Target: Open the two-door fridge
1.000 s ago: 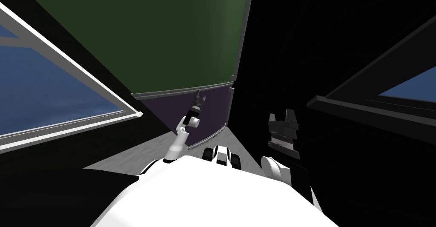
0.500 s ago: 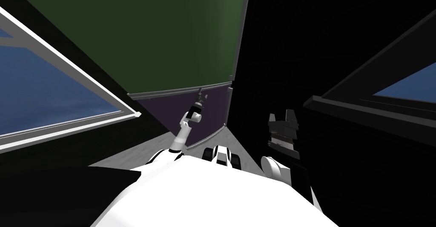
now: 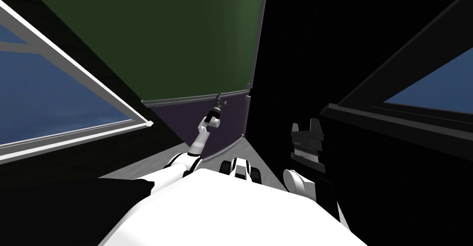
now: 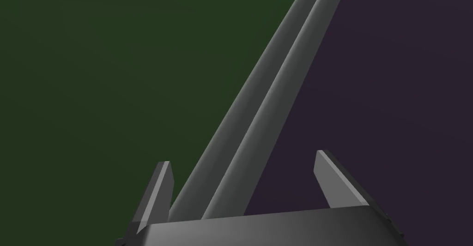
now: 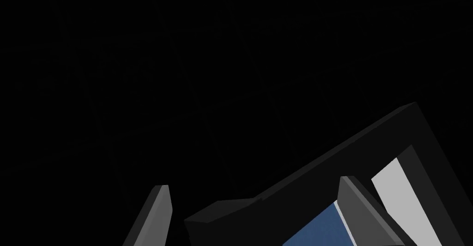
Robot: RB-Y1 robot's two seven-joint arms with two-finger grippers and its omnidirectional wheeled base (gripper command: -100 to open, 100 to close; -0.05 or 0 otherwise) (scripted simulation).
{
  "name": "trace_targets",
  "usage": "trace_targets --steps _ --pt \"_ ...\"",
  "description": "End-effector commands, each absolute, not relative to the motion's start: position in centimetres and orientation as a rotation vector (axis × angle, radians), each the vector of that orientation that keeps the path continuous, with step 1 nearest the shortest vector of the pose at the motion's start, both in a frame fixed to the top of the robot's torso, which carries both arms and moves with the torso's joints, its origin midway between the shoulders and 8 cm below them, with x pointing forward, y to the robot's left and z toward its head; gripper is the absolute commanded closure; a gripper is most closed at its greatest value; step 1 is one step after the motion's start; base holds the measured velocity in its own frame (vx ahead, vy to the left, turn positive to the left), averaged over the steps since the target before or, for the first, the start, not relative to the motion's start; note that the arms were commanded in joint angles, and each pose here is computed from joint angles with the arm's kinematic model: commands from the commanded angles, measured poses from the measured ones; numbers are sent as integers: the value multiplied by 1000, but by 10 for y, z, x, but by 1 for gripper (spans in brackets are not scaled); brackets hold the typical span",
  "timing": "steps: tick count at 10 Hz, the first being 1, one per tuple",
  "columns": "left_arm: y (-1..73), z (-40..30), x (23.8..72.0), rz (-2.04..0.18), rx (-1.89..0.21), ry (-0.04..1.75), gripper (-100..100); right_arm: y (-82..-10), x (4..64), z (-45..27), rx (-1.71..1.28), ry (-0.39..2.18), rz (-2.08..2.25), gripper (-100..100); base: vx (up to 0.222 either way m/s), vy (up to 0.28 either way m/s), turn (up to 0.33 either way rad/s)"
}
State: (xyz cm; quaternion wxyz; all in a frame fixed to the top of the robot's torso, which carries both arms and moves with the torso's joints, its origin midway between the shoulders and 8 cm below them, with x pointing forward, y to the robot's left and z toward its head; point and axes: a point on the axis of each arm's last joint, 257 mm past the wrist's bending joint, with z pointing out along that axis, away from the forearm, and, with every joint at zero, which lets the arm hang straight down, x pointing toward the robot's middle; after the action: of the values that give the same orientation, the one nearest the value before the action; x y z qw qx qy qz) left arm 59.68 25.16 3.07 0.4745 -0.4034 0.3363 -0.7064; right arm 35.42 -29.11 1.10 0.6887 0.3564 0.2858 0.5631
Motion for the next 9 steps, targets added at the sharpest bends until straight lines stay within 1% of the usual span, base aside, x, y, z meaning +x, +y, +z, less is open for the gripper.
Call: trace_targets --steps 1,2,3,6,8,9 --pt "241 42 613 -1753 -1013 824 -100 -291 354 11 797 639 1260 0 35 -37 4" --pt "241 38 625 -1759 -1063 836 -100 -291 354 11 797 639 1260 0 20 -55 -5" --pt "236 48 629 -1769 -1050 832 -100 -291 354 11 797 639 1260 0 4 -51 3" --pt "231 49 655 -1783 -1137 852 -100 -291 354 11 797 639 1260 0 0 -47 3" --pt "226 60 659 -1794 -1124 850 -100 -291 354 11 797 639 1260 0 5 -29 -14" --pt "224 55 672 -1791 -1177 864 -100 -291 354 11 797 639 1260 0 -2 -41 28"
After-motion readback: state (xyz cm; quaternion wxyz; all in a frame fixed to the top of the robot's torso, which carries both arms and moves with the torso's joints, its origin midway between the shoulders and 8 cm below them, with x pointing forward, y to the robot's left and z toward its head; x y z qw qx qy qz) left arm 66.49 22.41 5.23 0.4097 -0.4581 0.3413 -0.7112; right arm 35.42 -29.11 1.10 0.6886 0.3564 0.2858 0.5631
